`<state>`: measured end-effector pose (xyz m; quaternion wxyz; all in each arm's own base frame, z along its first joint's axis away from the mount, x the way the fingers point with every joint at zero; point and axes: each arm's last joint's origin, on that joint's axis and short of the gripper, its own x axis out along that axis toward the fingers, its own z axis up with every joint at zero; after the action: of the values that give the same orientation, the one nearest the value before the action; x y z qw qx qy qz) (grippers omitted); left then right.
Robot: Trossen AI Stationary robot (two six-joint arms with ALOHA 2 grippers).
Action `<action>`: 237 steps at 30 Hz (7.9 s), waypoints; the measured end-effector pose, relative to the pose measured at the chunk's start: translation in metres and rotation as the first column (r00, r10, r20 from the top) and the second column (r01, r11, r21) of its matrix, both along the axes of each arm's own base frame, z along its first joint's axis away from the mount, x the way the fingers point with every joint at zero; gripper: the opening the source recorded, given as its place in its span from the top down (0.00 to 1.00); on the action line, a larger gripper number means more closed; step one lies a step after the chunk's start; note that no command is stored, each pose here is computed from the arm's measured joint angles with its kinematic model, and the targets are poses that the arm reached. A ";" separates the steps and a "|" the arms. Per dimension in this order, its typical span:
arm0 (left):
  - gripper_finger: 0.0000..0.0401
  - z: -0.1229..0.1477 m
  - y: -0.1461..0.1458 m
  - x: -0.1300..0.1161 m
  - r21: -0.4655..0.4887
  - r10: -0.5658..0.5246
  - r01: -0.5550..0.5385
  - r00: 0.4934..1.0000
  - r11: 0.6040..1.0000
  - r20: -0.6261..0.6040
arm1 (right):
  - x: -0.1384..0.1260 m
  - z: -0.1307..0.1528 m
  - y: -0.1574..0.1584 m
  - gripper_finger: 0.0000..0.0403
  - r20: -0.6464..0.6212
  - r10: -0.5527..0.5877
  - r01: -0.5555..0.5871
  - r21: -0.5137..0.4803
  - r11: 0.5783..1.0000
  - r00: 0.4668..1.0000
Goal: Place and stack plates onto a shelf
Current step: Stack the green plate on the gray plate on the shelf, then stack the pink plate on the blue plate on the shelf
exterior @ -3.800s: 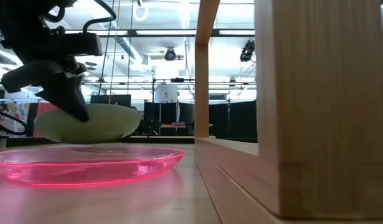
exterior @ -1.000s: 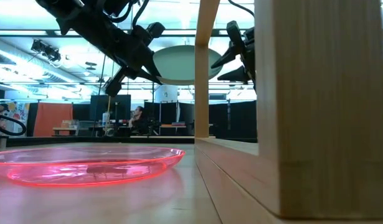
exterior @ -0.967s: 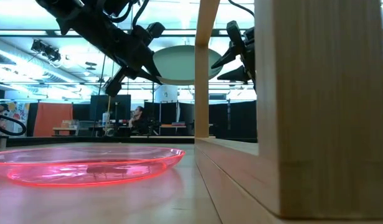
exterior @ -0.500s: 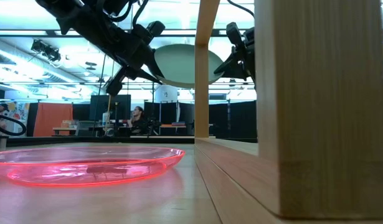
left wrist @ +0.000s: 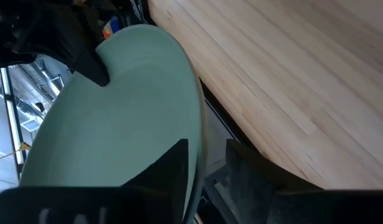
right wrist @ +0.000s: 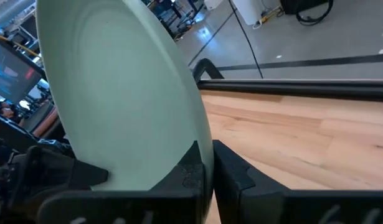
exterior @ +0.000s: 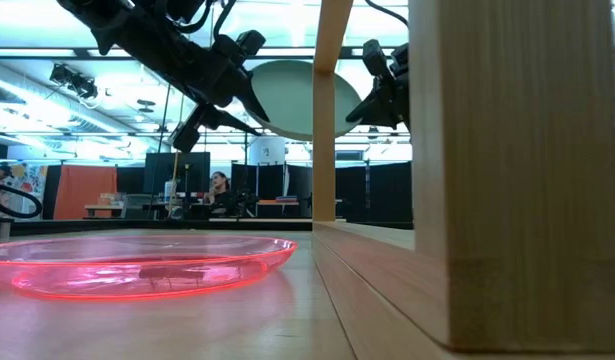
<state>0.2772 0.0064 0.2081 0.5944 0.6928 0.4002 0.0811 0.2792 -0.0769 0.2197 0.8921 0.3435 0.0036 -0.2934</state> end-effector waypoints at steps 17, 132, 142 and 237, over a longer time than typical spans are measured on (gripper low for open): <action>0.64 0.002 0.000 0.001 -0.052 0.035 -0.031 0.996 0.998 0.081 | -0.014 0.001 -0.038 0.95 -0.049 -0.192 0.186 -0.096 0.978 0.980; 0.64 0.002 0.000 0.001 -0.830 0.688 0.000 0.559 0.558 0.462 | -0.138 -0.014 0.152 0.89 -0.484 0.864 -0.315 0.806 0.501 0.135; 0.64 0.002 0.000 0.001 -0.830 0.688 0.000 0.559 0.558 0.462 | -0.141 -0.015 0.151 0.81 -0.501 0.857 -0.285 0.809 0.513 0.122; 0.64 -0.037 -0.087 -0.037 -0.855 0.513 -0.289 0.701 -0.431 -0.496 | -0.061 0.041 0.030 0.49 -0.458 0.183 -0.373 -0.368 0.852 0.870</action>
<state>0.2401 -0.0801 0.1714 0.8365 -0.2414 0.4916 0.0174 0.2183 -0.0466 0.2608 0.9595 0.0574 0.1722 -0.2156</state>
